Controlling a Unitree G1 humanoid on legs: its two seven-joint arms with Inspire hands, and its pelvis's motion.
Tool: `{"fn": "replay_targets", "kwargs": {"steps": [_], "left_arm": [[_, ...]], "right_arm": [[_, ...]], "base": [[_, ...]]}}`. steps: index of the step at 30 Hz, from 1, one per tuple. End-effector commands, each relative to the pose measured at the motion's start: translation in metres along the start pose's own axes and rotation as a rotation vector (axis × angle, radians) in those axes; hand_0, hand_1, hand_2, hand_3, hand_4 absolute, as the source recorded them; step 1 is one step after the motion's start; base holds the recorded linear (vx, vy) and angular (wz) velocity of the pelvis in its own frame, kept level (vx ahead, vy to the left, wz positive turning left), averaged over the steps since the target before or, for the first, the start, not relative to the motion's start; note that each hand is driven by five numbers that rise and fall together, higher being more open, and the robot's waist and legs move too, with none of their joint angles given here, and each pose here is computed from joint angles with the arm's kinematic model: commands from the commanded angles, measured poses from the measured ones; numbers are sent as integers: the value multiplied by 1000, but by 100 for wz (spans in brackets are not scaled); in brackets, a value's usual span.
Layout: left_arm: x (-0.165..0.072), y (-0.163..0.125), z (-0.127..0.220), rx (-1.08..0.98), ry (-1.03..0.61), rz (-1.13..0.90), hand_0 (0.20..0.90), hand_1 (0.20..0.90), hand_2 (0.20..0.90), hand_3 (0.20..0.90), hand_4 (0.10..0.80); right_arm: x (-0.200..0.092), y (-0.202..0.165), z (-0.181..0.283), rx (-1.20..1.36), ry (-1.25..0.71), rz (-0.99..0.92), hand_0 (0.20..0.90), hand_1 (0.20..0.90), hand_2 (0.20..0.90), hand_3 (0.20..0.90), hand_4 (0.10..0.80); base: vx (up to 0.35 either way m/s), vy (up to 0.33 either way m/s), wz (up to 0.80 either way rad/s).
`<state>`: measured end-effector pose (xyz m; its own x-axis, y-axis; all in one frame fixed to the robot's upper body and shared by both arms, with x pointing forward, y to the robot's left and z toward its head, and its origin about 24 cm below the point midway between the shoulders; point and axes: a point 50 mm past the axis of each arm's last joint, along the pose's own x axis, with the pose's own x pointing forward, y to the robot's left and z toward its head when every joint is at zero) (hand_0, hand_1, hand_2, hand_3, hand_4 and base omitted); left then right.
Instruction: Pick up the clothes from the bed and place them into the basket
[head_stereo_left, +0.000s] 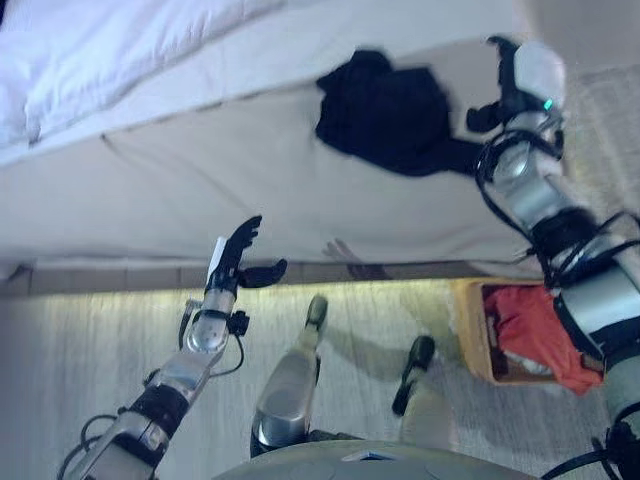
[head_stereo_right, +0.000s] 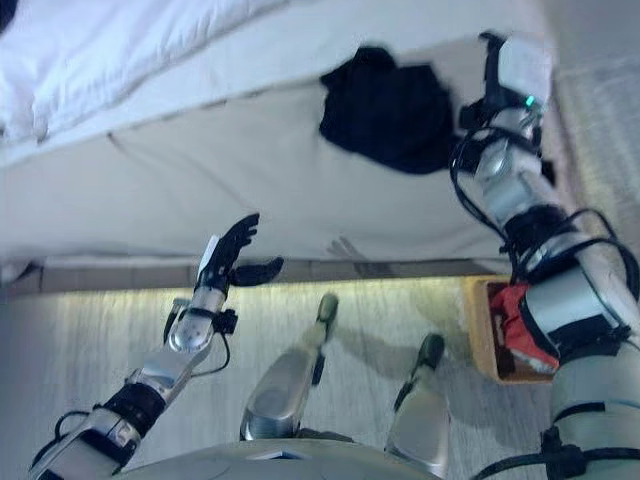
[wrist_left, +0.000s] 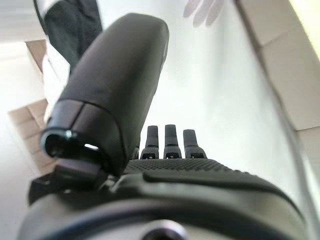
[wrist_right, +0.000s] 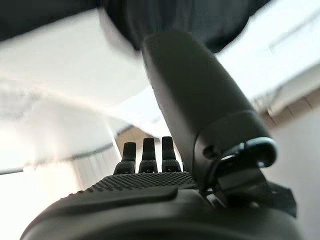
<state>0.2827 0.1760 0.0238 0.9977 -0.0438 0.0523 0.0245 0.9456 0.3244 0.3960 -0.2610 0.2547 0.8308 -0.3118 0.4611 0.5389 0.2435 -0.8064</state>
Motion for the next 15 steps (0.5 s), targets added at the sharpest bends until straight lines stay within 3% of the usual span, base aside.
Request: {"fn": "replay_targets", "kwargs": {"steps": [1,8,15], "left_arm": [[7,13,47,11,-271,45,900,900,900,900,800],[2,14,57,-54,-307,65,900,900,900,900,800],[-5,18,61,-75,-322,96,900,900,900,900,800]], "right_arm": [[17,-45,41,-20,-135,-206,900,900,900,900,800],[22,-44,15,-44,-1,-214,900,900,900,900,800],[27,-48,-5,-6,156,-195,900,900,900,900,800]], "base": [[-4,52,47],[12,1,30],[-7,5,3]]}}
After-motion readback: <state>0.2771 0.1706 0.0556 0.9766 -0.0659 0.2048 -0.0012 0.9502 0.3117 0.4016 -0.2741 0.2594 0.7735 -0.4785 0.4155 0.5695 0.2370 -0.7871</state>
